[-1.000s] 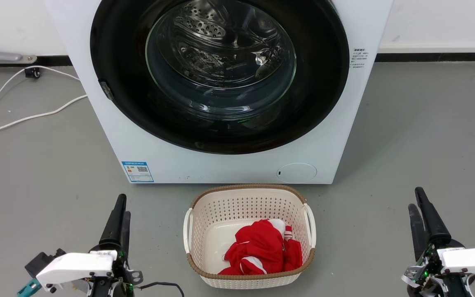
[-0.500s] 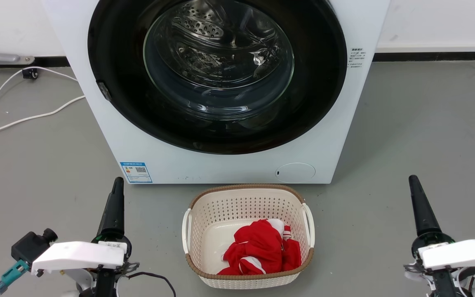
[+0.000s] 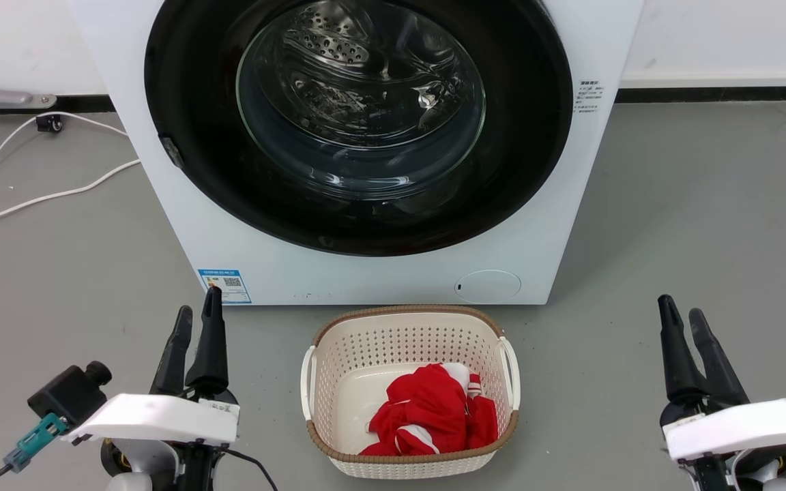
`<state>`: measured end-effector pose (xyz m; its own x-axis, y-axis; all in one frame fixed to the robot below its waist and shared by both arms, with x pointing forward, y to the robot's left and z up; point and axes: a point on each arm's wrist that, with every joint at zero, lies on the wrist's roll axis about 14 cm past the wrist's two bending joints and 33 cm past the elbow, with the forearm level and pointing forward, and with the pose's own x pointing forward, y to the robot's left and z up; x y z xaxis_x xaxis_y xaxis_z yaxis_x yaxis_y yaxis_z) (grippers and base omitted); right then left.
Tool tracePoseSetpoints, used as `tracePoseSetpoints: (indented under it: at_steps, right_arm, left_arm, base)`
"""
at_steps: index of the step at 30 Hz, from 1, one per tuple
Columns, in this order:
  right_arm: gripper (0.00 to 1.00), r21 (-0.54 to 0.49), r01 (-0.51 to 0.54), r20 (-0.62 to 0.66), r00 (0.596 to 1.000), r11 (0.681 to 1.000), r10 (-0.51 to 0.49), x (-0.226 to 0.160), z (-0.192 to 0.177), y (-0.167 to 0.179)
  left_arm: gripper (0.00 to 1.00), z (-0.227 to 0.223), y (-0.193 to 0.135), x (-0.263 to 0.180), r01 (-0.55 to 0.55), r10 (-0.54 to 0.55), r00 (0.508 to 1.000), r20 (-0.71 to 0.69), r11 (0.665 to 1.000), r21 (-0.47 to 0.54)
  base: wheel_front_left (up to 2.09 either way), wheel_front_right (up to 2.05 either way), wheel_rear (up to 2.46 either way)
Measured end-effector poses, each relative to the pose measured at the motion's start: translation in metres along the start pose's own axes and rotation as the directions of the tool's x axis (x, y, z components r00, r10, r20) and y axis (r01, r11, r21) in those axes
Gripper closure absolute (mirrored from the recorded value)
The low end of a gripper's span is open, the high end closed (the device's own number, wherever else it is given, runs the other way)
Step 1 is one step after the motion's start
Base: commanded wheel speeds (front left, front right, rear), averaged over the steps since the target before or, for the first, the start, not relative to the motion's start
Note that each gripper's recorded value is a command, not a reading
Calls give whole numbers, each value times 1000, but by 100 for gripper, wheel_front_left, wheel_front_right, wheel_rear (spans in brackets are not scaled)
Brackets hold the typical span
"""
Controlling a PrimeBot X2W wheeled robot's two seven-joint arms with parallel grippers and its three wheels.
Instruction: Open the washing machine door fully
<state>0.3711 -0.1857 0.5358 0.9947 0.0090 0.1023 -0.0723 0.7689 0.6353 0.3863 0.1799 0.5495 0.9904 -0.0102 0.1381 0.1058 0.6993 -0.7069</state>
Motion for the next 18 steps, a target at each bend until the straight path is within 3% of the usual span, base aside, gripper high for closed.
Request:
tracePoseSetpoints:
  at_steps: [18]
  right_arm:
    - [0, -262, -35, -52, 998, 964, 22, -7, -11, 5]
  left_arm:
    - [0, -8, -7, -3, 33, -27, 999, -24, 951, 307]
  base:
    - [0, 0, 0]
